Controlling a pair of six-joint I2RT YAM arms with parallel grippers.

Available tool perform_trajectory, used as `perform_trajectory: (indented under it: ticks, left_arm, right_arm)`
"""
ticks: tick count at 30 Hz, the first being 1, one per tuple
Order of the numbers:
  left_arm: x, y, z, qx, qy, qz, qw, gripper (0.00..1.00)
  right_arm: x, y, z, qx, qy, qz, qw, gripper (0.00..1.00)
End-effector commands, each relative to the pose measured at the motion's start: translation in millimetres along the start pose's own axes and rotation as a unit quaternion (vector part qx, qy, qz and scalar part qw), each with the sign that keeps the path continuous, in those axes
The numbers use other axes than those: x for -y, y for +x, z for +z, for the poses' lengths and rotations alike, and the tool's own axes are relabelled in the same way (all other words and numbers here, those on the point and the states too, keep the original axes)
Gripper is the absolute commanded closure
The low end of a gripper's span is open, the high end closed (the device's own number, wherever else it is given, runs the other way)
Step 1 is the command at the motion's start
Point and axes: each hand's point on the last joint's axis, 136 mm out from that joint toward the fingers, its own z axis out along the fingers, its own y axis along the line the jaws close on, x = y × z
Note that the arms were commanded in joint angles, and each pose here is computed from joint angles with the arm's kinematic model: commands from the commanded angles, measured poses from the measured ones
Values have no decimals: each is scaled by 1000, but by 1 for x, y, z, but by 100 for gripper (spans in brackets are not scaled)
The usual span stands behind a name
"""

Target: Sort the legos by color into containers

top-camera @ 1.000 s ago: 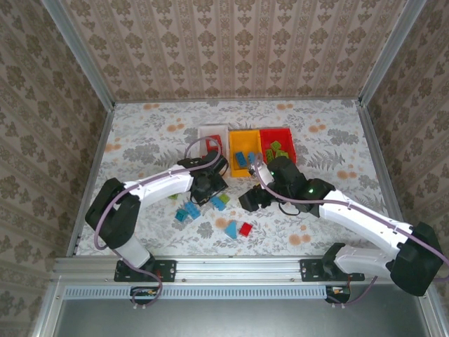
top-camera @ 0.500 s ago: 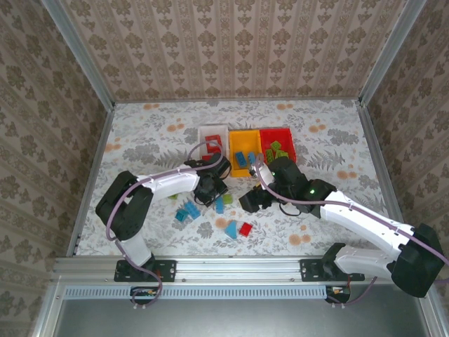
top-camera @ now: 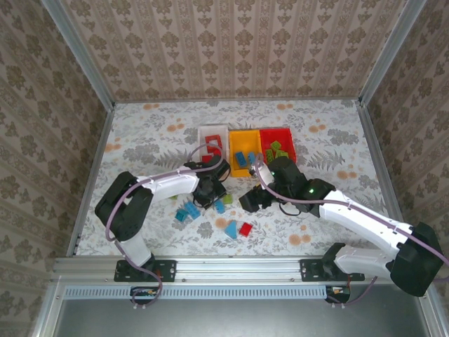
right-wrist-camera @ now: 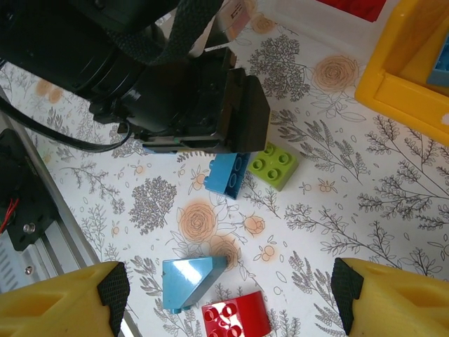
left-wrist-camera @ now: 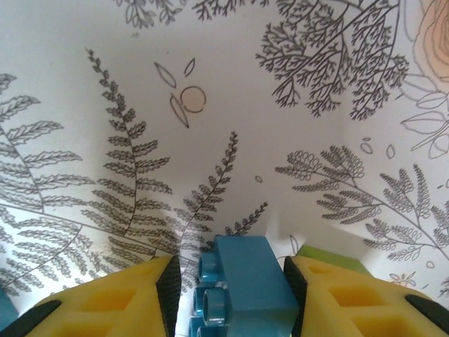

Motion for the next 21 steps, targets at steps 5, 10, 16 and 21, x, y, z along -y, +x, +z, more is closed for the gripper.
perform_trajectory:
  ticks: [5, 10, 16, 21]
  left_arm:
    - [-3, 15, 5, -21, -8, 26, 999, 64]
    - [6, -1, -23, 25, 1, 54, 998, 76]
    - [65, -32, -88, 102, 49, 161, 980, 76]
    - [134, -43, -102, 115, 92, 243, 959, 77]
  right_arm:
    - [2, -1, 4, 0, -6, 12, 1000, 21]
    - [7, -17, -11, 38, 6, 26, 999, 21]
    - [52, -58, -58, 151, 64, 110, 980, 19]
    - [65, -80, -67, 187, 74, 137, 970, 18]
